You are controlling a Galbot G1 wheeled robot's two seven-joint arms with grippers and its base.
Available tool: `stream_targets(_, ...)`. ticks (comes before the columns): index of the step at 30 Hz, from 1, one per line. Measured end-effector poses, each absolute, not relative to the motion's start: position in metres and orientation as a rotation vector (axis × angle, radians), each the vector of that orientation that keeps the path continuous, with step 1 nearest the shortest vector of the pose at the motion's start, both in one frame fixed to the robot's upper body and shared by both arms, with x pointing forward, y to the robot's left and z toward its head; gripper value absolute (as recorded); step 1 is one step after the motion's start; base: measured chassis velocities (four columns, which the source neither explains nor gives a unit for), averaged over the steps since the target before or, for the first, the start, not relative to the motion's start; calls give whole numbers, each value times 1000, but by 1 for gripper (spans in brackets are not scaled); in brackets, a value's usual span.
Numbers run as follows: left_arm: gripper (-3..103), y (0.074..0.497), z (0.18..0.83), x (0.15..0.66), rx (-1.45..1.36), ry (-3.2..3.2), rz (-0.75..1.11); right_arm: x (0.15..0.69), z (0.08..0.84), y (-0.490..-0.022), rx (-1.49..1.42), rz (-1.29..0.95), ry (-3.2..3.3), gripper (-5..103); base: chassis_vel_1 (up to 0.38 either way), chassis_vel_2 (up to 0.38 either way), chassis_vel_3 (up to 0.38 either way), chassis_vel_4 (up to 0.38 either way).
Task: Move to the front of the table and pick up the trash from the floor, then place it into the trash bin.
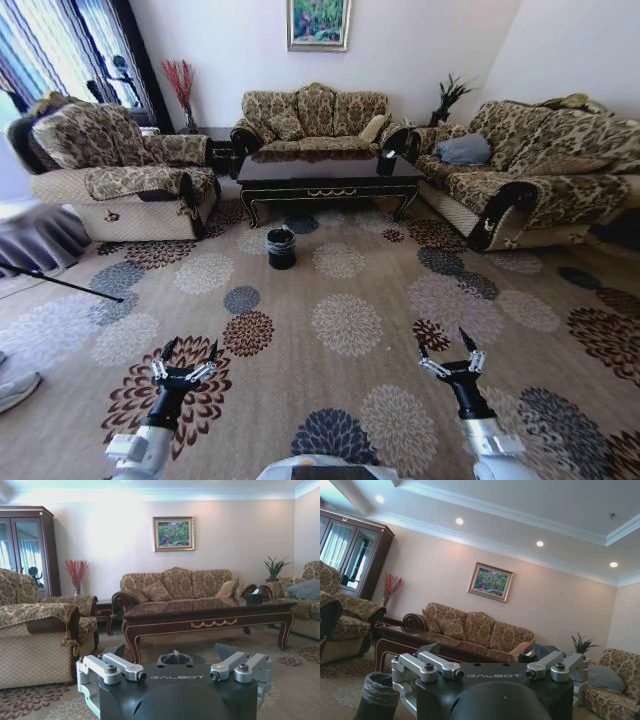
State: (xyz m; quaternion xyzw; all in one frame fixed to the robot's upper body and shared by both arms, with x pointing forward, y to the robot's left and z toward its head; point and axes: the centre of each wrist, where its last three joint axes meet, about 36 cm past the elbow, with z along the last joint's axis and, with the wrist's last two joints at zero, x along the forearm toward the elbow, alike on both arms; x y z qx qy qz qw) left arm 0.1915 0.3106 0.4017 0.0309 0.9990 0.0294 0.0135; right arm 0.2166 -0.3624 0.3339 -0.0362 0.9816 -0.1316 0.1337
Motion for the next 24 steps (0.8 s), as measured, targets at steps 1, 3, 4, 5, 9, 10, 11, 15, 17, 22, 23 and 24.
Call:
stream_targets(1,100,311,402,192,96,3112,92,217,334,-362,-105,-381,2846,100,0,0,0,0)
stream_targets(3,100,311,402,192,96,3112,92,217,334,-362,-105,-381,2846,100,0,0,0,0)
stream_targets(4,100,311,402,192,96,3112,92,217,334,-362,-105,-381,2846,100,0,0,0,0)
stream_targets(5,100,311,402,192,96,3112,92,217,334,-362,-105,-381,2846,100,0,0,0,0)
stream_targets(9,100,311,402,192,96,3112,92,217,334,-362,-105,-381,2846,100,0,0,0,0)
stream_targets(10,100,311,402,192,96,3112,92,217,334,-362,-105,-382,2846,100,0,0,0,0)
stream_targets(11,100,311,402,192,96,3112,92,217,334,-362,-105,-382,2846,100,0,0,0,0)
stream_targets(15,100,311,402,192,96,3112,92,217,334,-362,-105,-381,2846,100,-9,-19,-29,-26)
stream_targets(17,100,311,402,192,96,3112,92,217,334,-362,-105,-381,2846,100,-38,-45,-48,-67)
stream_targets(22,100,311,402,192,96,3112,92,217,334,-362,-105,-382,2846,100,-58,-49,-80,-72)
stream_targets(23,100,311,402,192,96,3112,92,217,334,-362,-105,-381,2846,100,-88,-74,-98,-94)
stream_targets(24,100,311,402,192,96,3112,92,217,334,-362,-105,-381,2846,100,-88,-74,-98,-94)
